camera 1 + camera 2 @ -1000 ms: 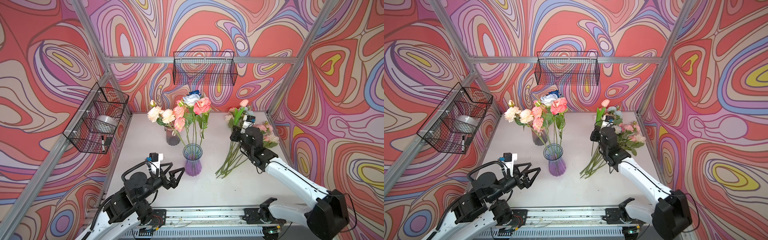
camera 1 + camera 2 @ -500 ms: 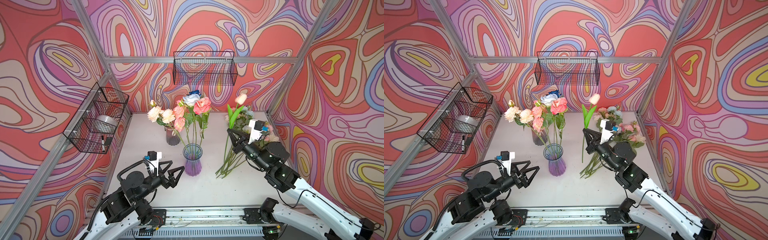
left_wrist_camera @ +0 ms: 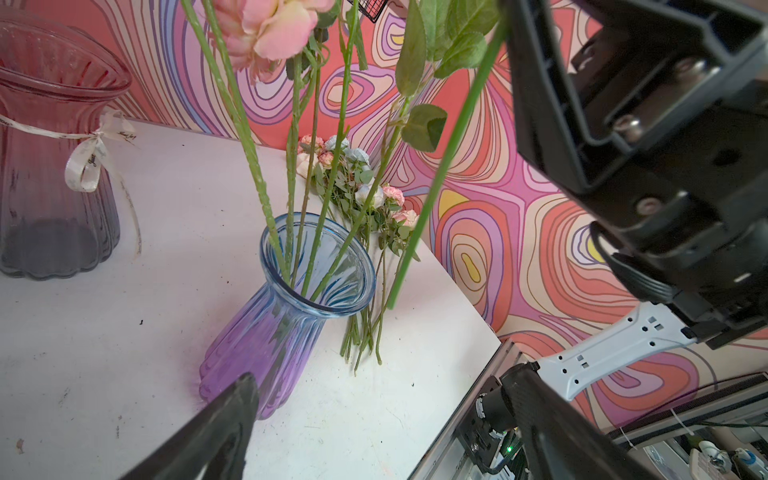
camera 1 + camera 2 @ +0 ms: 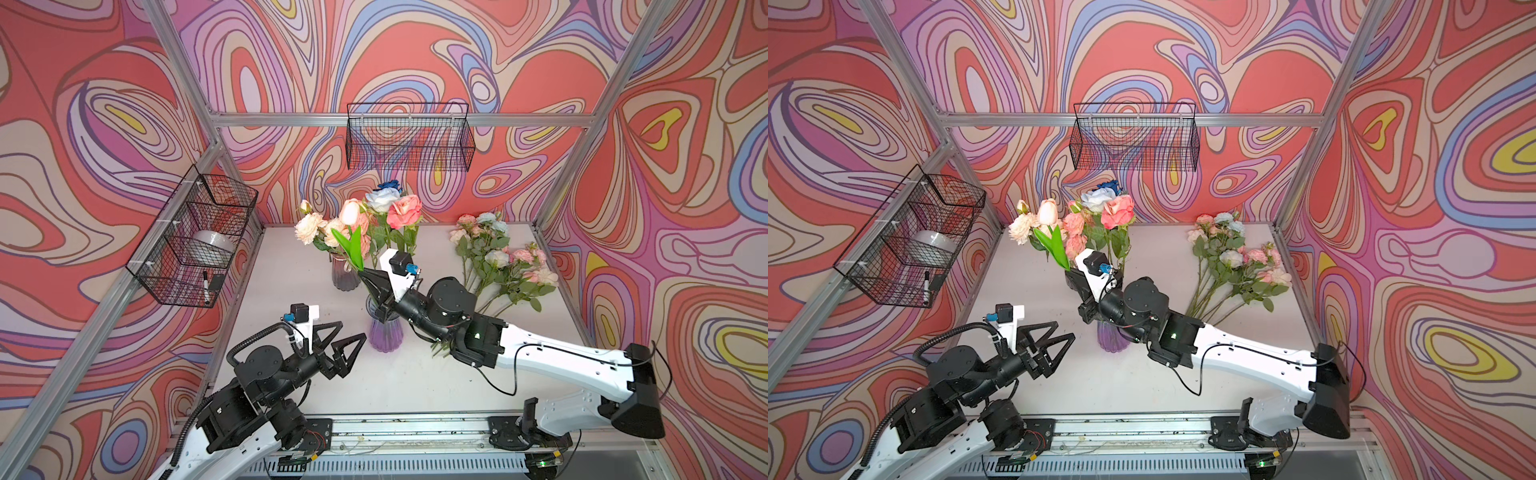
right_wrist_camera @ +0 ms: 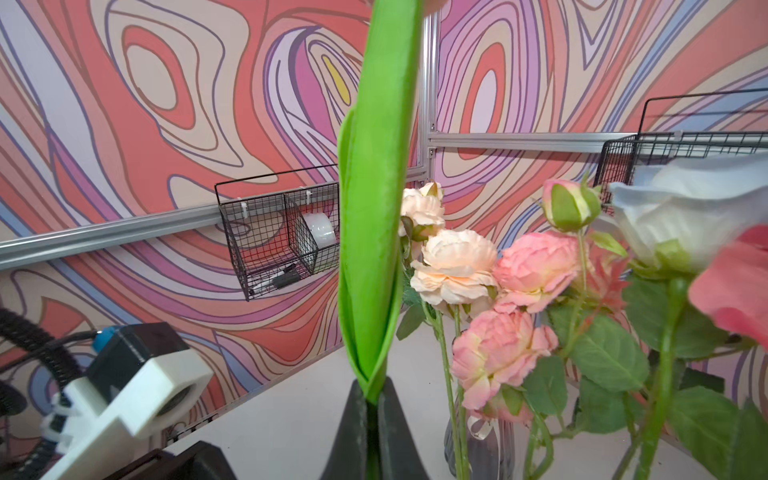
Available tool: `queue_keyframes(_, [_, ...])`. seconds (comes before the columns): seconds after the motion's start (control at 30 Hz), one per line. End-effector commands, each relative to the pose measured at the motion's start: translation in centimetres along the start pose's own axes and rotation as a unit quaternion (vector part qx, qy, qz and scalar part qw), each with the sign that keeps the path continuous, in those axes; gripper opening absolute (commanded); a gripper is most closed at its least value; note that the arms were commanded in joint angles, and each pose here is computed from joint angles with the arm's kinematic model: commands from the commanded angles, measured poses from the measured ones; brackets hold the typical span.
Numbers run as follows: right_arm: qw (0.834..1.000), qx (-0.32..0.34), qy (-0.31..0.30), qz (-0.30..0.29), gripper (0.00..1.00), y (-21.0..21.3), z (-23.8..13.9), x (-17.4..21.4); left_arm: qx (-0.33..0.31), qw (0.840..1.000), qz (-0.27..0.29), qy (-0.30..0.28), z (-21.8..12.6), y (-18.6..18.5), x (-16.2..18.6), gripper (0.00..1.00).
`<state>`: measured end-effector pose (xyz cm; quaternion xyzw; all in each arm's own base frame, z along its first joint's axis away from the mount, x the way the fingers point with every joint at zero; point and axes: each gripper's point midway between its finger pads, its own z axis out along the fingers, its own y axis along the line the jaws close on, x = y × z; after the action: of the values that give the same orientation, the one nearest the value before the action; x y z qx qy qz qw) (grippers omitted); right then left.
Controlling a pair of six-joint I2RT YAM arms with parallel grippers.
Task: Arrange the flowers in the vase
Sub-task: 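Lift the pink tulip and carry it toward the blue-purple vase, then lower the tulip stem into the vase with the right gripper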
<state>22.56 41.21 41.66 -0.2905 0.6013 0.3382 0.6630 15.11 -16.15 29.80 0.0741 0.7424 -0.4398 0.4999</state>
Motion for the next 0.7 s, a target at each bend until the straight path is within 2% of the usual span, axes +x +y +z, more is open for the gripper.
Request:
queue_keyframes(0.0, [0.997, 0.048, -0.018, -0.062, 0.00, -1.2, 1.5, -0.3, 0.000, 1.000, 0.004, -0.015, -0.9, -0.3, -0.9, 0.98])
queue_keyframes(0.23, [0.992, 0.065, 0.028, -0.107, 0.00, -1.3, 3.8, 4.2, 0.000, 1.000, 0.003, -0.014, -0.9, -0.1, -0.7, 0.98])
queue_keyframes(0.57, [0.989, 0.098, 0.066, -0.085, 0.00, -3.1, 2.2, 8.6, 0.000, 1.000, 0.005, -0.012, -0.9, 0.0, -0.5, 0.98])
queue_keyframes(0.67, [0.989, 0.105, 0.081, -0.071, 0.16, -3.5, 1.5, 9.3, 0.001, 1.000, 0.005, -0.013, -0.9, -0.1, -0.5, 0.98])
